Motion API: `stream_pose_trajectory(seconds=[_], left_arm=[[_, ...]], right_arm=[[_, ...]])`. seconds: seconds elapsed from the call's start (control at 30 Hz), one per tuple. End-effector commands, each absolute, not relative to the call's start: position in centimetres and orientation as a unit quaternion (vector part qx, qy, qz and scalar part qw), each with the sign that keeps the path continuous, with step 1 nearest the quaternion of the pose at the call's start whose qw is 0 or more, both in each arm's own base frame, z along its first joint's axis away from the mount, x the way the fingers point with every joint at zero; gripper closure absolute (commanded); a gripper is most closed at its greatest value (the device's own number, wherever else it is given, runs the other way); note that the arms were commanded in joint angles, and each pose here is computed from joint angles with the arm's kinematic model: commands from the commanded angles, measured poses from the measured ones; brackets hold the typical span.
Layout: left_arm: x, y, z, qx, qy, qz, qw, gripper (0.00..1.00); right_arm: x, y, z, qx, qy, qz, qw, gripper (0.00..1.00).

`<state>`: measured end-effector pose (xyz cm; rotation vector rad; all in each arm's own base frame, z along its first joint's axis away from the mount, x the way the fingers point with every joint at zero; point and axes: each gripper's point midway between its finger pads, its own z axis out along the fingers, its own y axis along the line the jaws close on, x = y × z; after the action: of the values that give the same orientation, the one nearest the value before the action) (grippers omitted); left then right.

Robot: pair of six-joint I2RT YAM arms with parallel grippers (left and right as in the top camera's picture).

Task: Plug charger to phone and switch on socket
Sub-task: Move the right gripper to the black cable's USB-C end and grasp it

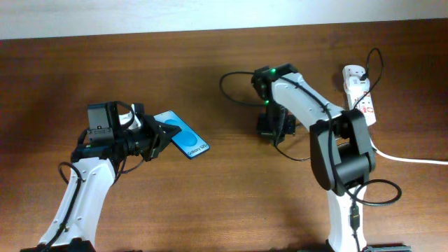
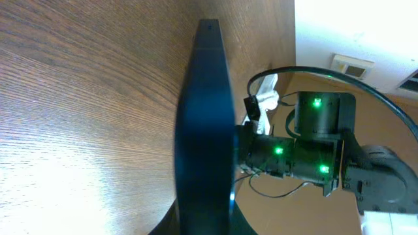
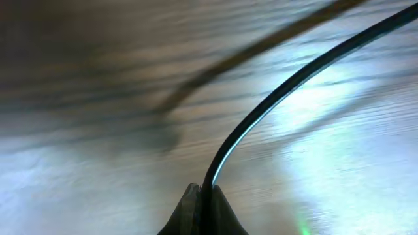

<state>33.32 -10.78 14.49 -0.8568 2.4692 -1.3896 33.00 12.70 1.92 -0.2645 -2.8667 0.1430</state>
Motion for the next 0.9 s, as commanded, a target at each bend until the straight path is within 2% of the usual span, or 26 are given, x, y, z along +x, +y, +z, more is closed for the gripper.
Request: stream_pose_trajectory(seconds=[0.0, 0.07, 0.1, 0.17, 0.27, 0.3, 0.33, 0.37, 0.5, 0.53, 0.67, 0.73, 0.8, 0.87], left_arm=[[33.3, -11.0, 15.0, -0.275, 0.830, -0.475, 0.095, 1.00], [33.3, -11.0, 15.0, -0.275, 0.830, -0.475, 0.095, 0.99], [33.3, -11.0, 15.0, -0.275, 0.830, -0.476, 0.095, 1.00], [33.3, -10.9, 15.0, -0.275, 0.830, -0.475, 0.096, 0.99], [33.3, -10.9, 15.0, -0.275, 0.830, -0.475, 0.096, 0.99], [33.3, -10.9, 15.0, -0.275, 0.830, -0.475, 0.096, 0.99], [33.3, -10.9, 15.0, -0.275, 0.830, -0.475, 0.096, 0.99], [33.3, -11.0, 15.0, -0.275, 0.830, -0.475, 0.095, 0.99], [33.3, -10.9, 15.0, -0.275, 0.830, -0.475, 0.096, 0.99], [33.3, -10.9, 15.0, -0.276, 0.830, -0.475, 0.096, 0.99], [33.4, -10.8, 14.8, -0.278, 0.831, -0.471, 0.098, 0.99], [33.4, -10.8, 14.8, -0.279, 0.832, -0.470, 0.099, 0.99], [33.4, -10.8, 14.8, -0.279, 0.832, -0.469, 0.099, 0.99], [33.4, -10.8, 14.8, -0.279, 0.832, -0.469, 0.099, 0.99]], right_arm=[[32.3, 15.2, 2.6, -0.006, -0.993, 0.035, 0.116, 0.85], [31.9, 16.3, 2.6, 0.040, -0.992, 0.033, 0.114, 0.70], [32.0, 16.6, 2.6, 0.047, -0.992, 0.037, 0.109, 0.57], [32.5, 16.8, 2.9, 0.047, -0.993, 0.036, 0.097, 0.43], [34.9, 17.0, 4.3, 0.032, -0.997, 0.020, 0.063, 0.27], [35.7, 17.0, 4.9, 0.022, -0.998, 0.015, 0.051, 0.27], [37.4, 16.8, 6.1, -0.008, -1.000, 0.004, 0.026, 0.11], [38.5, 16.4, 6.6, -0.042, -0.999, -0.003, 0.012, 0.01], [39.3, 14.5, 6.0, -0.176, -0.981, -0.062, 0.041, 0.02], [39.6, 14.4, 5.7, -0.187, -0.978, -0.084, 0.047, 0.01], [39.2, 14.2, 3.2, -0.200, -0.971, -0.112, 0.061, 0.10], [39.2, 14.5, 2.3, -0.198, -0.971, -0.119, 0.057, 0.21], [38.8, 15.5, 1.5, -0.214, -0.963, -0.146, 0.068, 0.36], [38.7, 15.5, 0.6, -0.233, -0.959, -0.149, 0.069, 0.42]])
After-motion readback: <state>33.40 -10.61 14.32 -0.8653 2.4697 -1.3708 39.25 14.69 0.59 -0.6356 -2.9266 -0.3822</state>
